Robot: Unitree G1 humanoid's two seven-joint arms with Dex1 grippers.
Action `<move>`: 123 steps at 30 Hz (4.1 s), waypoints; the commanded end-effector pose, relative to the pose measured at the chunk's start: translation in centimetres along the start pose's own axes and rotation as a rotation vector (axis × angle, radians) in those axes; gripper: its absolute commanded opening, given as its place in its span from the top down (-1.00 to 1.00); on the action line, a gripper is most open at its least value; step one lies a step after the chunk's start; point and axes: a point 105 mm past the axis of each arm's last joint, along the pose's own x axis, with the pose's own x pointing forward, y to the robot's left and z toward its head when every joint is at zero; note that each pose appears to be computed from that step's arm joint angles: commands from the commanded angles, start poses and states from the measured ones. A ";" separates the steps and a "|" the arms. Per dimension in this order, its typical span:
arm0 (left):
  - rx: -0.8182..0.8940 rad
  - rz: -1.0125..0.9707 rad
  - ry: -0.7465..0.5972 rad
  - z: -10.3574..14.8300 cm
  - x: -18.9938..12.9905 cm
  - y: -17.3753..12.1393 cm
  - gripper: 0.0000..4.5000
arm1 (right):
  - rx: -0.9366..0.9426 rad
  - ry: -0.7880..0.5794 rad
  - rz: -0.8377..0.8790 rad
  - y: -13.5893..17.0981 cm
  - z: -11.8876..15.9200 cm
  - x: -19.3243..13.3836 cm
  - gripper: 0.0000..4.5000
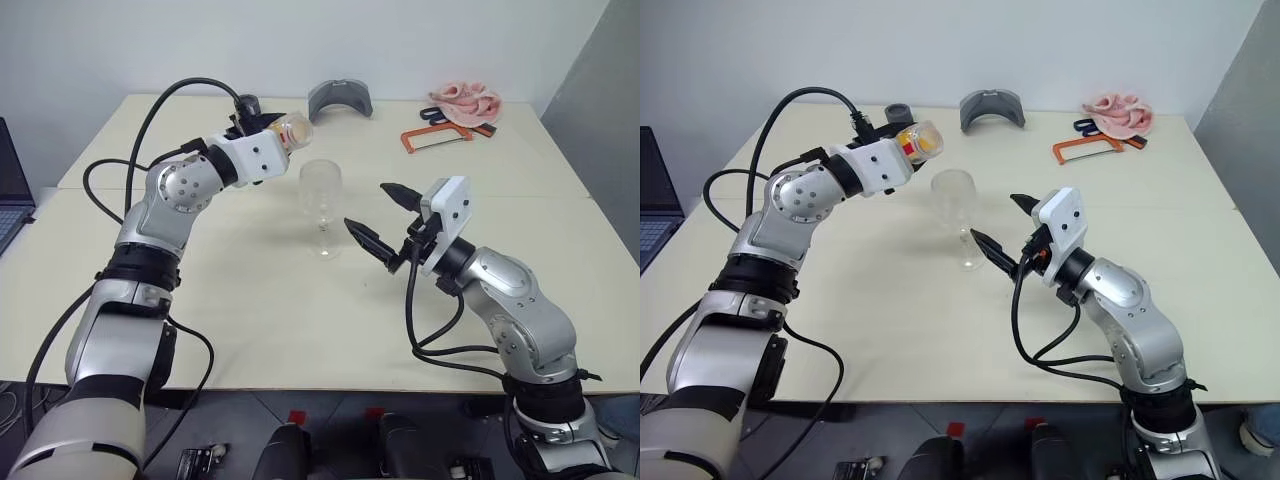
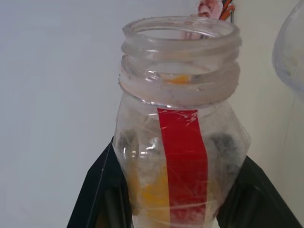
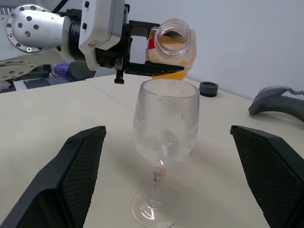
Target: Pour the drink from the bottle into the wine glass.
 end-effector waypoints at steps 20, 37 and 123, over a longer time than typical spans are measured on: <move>0.285 0.035 -0.075 1.8 1.0 2.6 0.25 | -0.047 0.010 0.185 -2.0 1.5 -2.7 -1.00; 0.380 0.064 -0.075 1.9 1.1 3.4 0.25 | -0.029 0.040 0.165 -2.9 1.5 -2.1 -1.00; 0.593 0.100 -0.074 1.9 1.0 5.4 0.25 | 0.016 -0.020 0.224 -0.7 1.8 -1.7 -1.00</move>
